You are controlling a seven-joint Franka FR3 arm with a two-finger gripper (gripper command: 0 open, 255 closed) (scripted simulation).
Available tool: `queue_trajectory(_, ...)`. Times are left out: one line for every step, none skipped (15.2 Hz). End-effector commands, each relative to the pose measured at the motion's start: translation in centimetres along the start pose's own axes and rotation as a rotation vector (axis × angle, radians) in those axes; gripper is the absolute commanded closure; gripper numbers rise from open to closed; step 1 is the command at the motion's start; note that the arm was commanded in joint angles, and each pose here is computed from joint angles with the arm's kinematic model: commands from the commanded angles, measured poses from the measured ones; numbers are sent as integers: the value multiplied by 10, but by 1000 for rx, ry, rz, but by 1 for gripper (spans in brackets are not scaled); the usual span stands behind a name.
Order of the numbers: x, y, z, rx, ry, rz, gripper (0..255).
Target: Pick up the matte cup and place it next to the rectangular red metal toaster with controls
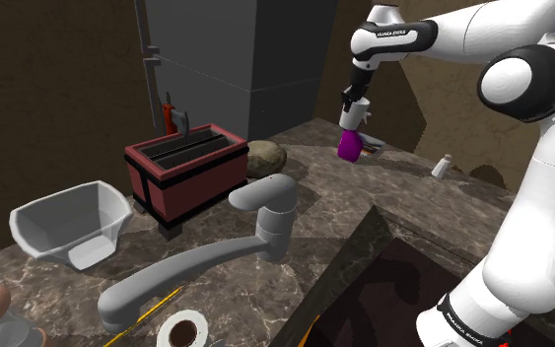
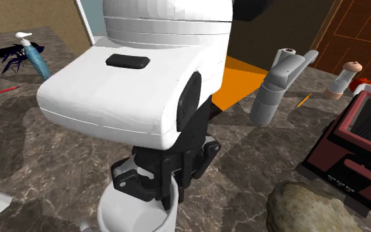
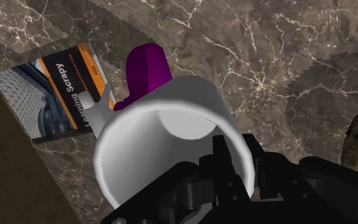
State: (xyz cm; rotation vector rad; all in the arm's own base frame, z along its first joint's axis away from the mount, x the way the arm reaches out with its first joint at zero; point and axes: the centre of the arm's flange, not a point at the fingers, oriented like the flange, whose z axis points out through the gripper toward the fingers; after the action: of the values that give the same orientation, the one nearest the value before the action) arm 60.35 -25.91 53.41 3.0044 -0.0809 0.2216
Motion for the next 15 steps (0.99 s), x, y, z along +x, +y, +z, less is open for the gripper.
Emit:
queue_trajectory(1, 1, -10, 0, 0, 0, 255)
queue_trajectory(2, 1, -15, 0, 0, 0, 255)
queue_trajectory(3, 2, -20, 0, 0, 0, 255)
queue_trajectory(4, 3, -25, 0, 0, 0, 255)
queue_trajectory(5, 3, -31, 0, 0, 0, 255)
queue_trajectory(5, 4, -36, 0, 0, 0, 255)
queue_trajectory(6, 5, -41, 0, 0, 0, 255)
queue_trajectory(7, 5, -46, 0, 0, 0, 255)
queue_trajectory(8, 6, -51, 0, 0, 0, 255)
queue_trajectory(9, 7, -57, 0, 0, 0, 255)
queue_trajectory(9, 7, -62, 0, 0, 0, 255)
queue_trajectory(10, 8, -67, 0, 0, 0, 255)
queue_trajectory(11, 9, -72, 0, 0, 0, 255)
queue_trajectory(12, 9, -77, 0, 0, 0, 255)
queue_trajectory(12, 10, -82, 0, 0, 0, 255)
